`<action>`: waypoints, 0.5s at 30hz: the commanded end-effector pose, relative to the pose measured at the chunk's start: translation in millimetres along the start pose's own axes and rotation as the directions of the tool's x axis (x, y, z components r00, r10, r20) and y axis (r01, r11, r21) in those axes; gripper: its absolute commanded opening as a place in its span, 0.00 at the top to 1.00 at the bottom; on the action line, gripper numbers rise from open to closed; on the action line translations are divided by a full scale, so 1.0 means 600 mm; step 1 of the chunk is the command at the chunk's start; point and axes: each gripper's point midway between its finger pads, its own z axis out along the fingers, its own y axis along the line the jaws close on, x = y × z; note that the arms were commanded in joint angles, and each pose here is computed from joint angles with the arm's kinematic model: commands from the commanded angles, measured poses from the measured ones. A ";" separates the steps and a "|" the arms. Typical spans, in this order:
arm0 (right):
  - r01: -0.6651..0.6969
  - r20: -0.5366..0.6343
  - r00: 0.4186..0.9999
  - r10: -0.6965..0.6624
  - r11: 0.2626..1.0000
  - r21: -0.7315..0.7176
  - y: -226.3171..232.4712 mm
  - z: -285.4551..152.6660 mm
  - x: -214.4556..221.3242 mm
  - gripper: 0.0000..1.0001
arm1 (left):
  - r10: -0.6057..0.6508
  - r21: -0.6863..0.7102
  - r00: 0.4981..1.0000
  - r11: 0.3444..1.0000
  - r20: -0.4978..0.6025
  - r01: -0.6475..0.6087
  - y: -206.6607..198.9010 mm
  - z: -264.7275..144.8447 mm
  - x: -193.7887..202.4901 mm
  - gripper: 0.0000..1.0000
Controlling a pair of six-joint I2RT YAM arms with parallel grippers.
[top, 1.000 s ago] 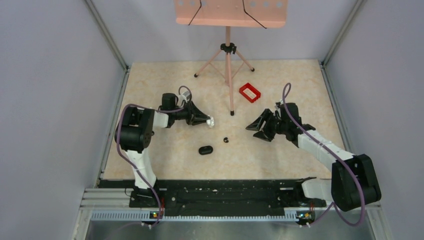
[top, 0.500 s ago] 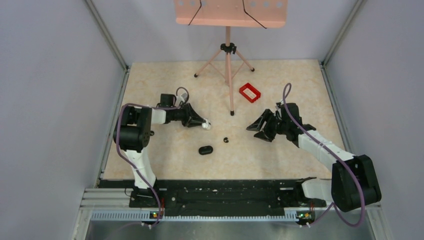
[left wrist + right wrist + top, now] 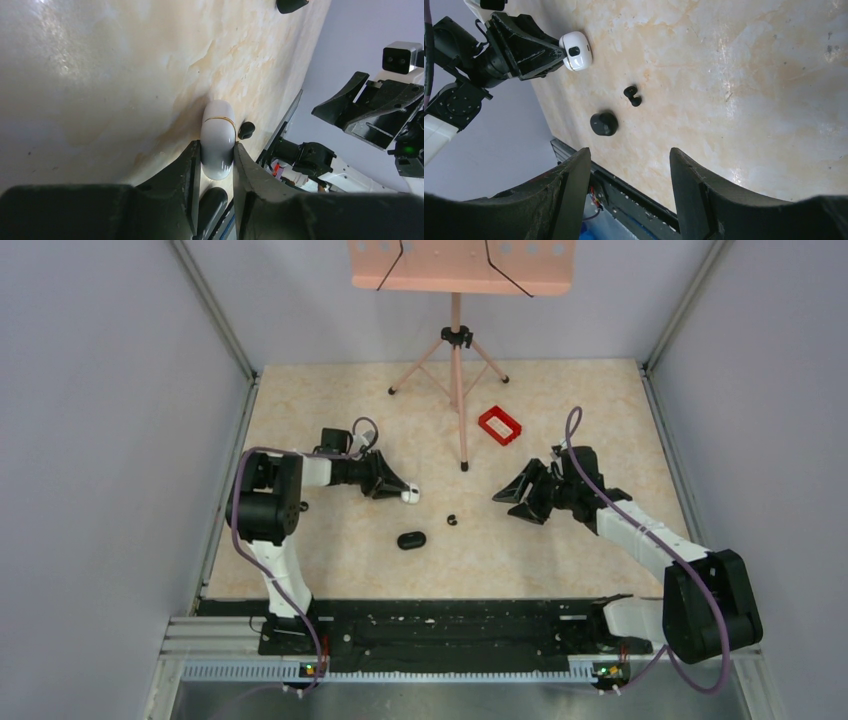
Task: Insert the wireless bluetooth earbuds into the charging case
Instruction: Place the charging case with the earbuds at the center of the board.
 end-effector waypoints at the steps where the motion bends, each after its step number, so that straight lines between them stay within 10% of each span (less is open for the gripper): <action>1: 0.027 0.032 0.999 -0.026 0.999 -0.037 0.020 -0.010 -0.017 0.41 | 0.047 -0.036 0.998 0.998 0.040 -0.046 -0.011 -0.017 -0.013 0.68; 7: 0.029 0.030 0.999 -0.028 0.999 -0.039 0.019 -0.009 -0.016 0.41 | 0.086 -0.061 0.994 0.995 0.072 -0.082 -0.029 -0.033 -0.018 0.35; 15: 0.039 0.033 0.999 -0.038 0.999 -0.038 0.019 -0.009 -0.017 0.41 | 0.148 -0.092 0.979 0.986 0.142 -0.135 -0.076 -0.069 -0.027 0.32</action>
